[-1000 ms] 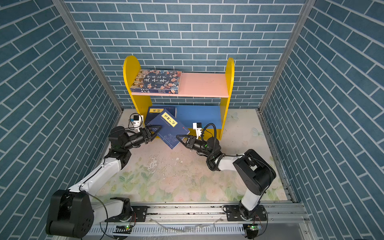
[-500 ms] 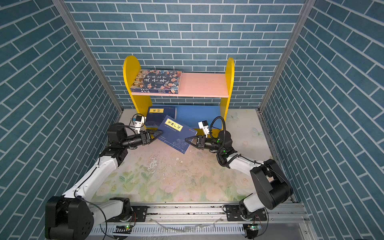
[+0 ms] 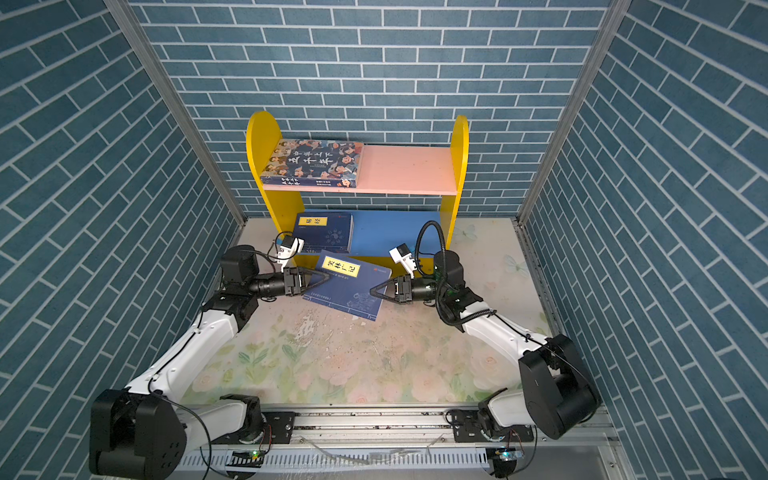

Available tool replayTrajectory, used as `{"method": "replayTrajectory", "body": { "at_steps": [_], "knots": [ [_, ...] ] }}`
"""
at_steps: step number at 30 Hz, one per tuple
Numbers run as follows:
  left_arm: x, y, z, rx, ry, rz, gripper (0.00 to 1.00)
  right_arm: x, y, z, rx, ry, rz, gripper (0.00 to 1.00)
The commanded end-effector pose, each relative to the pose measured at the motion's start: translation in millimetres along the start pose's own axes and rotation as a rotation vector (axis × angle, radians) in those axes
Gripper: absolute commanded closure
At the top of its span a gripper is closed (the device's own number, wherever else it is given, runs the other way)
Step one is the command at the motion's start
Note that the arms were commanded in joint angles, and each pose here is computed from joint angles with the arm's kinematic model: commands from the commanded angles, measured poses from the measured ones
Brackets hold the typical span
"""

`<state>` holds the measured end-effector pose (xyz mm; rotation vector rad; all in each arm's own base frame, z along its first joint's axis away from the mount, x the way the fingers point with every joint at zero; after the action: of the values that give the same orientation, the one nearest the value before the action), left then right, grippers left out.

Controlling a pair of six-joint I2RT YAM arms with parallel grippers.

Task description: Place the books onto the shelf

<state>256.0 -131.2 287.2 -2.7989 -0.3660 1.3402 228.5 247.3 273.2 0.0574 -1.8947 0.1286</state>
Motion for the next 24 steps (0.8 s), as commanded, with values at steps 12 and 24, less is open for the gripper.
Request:
{"method": "replayTrajectory", "body": {
  "at_steps": [12,24],
  "knots": [
    [-15,2,-10,-0.031,0.105,-0.017,1.00,3,-1,-8,-0.038,-0.073,0.009,0.63],
    [-4,-8,-39,-0.165,0.040,-0.045,1.00,-9,1,-9,-0.119,-0.026,-0.044,0.58]
  ]
}}
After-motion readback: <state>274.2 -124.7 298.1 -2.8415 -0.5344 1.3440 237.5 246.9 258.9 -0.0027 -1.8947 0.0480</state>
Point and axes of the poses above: each gripper's point midway between its finger pads, its own y axis out along the fingers, its own x axis along the line the jaws close on, z = x × y, the point moved 7 cm from there along -y, back along the fingers, and after that the axes turned 8 degrees about y, right-handed, at the moved point
